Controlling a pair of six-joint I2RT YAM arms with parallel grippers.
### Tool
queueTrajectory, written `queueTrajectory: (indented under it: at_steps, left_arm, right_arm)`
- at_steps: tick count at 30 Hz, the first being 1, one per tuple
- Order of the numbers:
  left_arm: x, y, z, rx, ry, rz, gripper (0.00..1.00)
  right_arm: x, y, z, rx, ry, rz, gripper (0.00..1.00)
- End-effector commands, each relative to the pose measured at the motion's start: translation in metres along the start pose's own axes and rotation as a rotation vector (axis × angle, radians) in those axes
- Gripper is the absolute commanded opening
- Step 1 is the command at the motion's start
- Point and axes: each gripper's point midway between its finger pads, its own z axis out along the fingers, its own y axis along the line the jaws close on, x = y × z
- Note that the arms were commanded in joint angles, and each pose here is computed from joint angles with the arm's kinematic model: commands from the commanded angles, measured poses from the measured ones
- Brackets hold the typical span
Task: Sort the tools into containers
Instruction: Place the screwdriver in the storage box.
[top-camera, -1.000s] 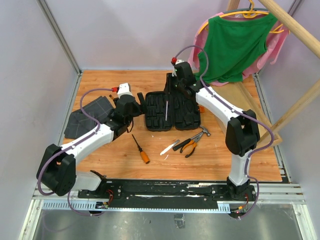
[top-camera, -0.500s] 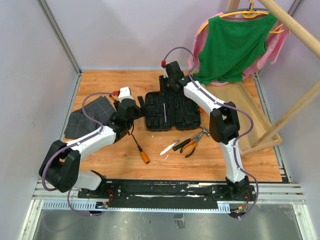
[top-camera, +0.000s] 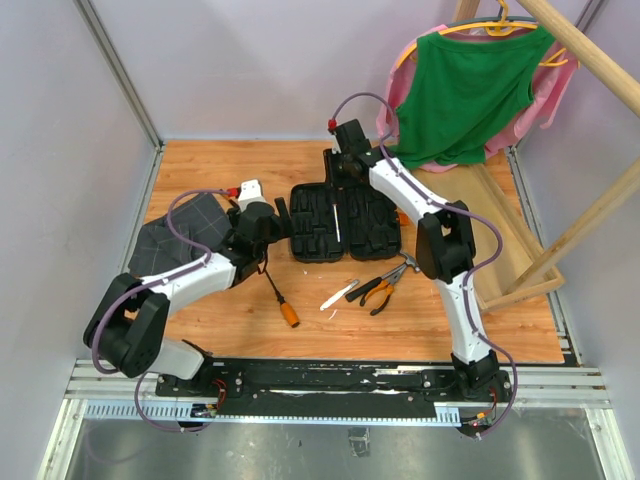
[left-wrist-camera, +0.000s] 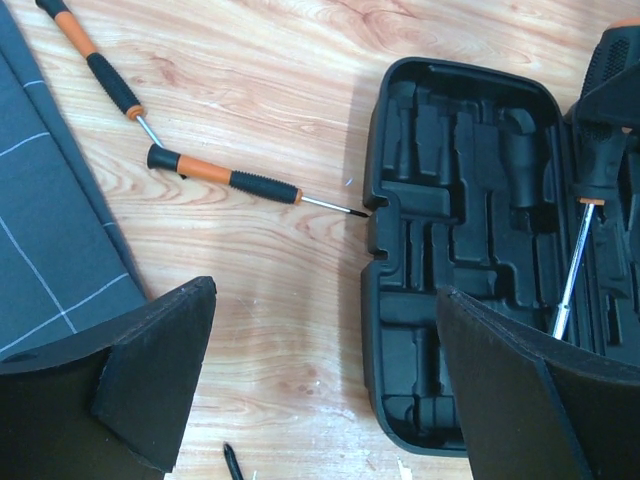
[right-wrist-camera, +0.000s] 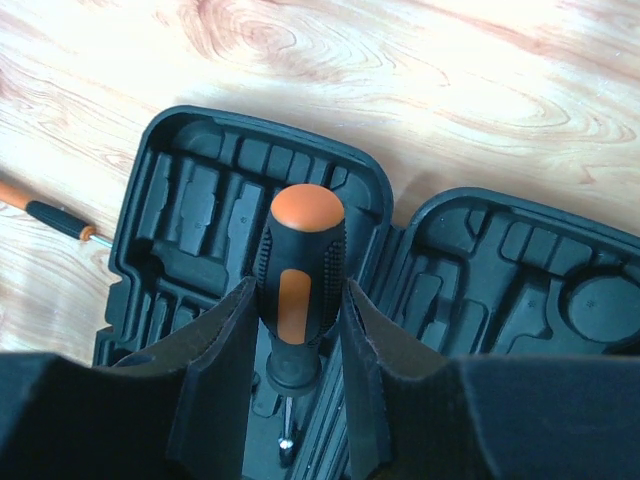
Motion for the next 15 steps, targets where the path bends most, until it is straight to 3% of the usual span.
queueTrajectory:
  at_steps: [1, 15]
  left_arm:
    - [-0.006, 0.005, 0.007, -0.032, -0.040, -0.014, 0.95]
    - [0.005, 0.006, 0.018, -0.061, -0.002, -0.003, 0.96]
  right_arm:
    - [-0.002, -0.012, 0.013, 0.024, -0.007, -0.002, 0.05]
    - [0.018, -0.025, 0.049, 0.060, 0.016, 0.062, 0.14]
